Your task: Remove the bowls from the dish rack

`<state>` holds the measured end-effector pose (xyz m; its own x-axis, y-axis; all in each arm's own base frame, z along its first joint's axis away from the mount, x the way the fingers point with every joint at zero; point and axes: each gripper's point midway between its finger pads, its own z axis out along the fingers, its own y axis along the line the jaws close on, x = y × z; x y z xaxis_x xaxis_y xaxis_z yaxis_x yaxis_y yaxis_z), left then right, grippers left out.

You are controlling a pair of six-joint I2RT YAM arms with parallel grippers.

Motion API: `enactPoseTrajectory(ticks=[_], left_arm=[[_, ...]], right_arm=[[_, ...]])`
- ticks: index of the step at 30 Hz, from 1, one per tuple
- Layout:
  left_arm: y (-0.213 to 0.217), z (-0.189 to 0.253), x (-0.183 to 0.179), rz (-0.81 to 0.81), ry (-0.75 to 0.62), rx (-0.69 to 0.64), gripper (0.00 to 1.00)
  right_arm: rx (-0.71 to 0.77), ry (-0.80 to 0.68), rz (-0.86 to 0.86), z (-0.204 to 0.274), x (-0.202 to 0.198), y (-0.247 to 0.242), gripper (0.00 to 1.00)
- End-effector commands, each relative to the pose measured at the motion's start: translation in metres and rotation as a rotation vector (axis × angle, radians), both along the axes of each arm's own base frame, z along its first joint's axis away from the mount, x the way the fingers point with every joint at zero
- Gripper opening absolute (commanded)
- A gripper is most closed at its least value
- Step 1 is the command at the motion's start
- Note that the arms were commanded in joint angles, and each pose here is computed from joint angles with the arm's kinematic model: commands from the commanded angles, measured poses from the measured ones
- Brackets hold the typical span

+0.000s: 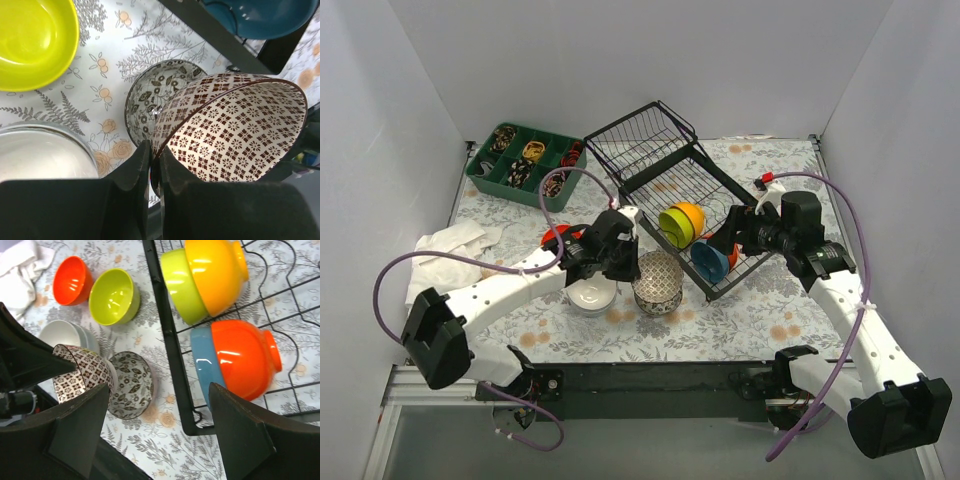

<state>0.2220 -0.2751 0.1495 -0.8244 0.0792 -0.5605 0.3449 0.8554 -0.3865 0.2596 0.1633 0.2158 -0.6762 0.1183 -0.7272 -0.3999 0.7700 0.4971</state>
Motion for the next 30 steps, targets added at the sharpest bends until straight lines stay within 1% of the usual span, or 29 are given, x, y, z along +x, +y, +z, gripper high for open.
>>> enactPoseTrajectory(ticks=[1, 8, 13, 14, 17, 18, 20, 25, 30], left_arm=[[-0.002, -0.001, 0.004, -0.003, -0.004, 0.101, 0.00], [-0.017, -0.011, 0.009, -0.027, -0.019, 0.160, 0.00], [-0.023, -0.023, 0.008, -0.043, -0.007, 0.169, 0.01], [-0.023, -0.025, 0.007, -0.047, -0.002, 0.168, 0.02], [-0.024, -0.032, 0.004, -0.057, 0.012, 0.170, 0.09], [-0.024, -0.033, 0.003, -0.059, 0.018, 0.171, 0.13], [-0.023, -0.037, 0.002, -0.061, 0.021, 0.177, 0.17], [-0.027, -0.042, 0.000, -0.074, 0.026, 0.157, 0.21], [-0.028, -0.046, -0.002, -0.071, 0.032, 0.140, 0.21]], right_arm=[[-0.089, -0.067, -0.036, 0.006, 0.004, -0.016, 0.88], [-0.101, -0.060, -0.039, 0.002, 0.002, -0.018, 0.88], [-0.106, -0.063, -0.029, 0.000, 0.001, -0.018, 0.88], [-0.113, -0.064, -0.029, -0.001, 0.001, -0.018, 0.88], [-0.122, -0.070, -0.035, -0.001, 0.002, -0.020, 0.88], [-0.124, -0.064, -0.036, -0.004, 0.002, -0.020, 0.88], [-0.127, -0.060, -0.032, -0.006, 0.002, -0.020, 0.88], [-0.130, -0.042, -0.023, -0.011, 0.003, -0.019, 0.88], [-0.142, -0.034, -0.022, -0.014, 0.006, -0.019, 0.88]])
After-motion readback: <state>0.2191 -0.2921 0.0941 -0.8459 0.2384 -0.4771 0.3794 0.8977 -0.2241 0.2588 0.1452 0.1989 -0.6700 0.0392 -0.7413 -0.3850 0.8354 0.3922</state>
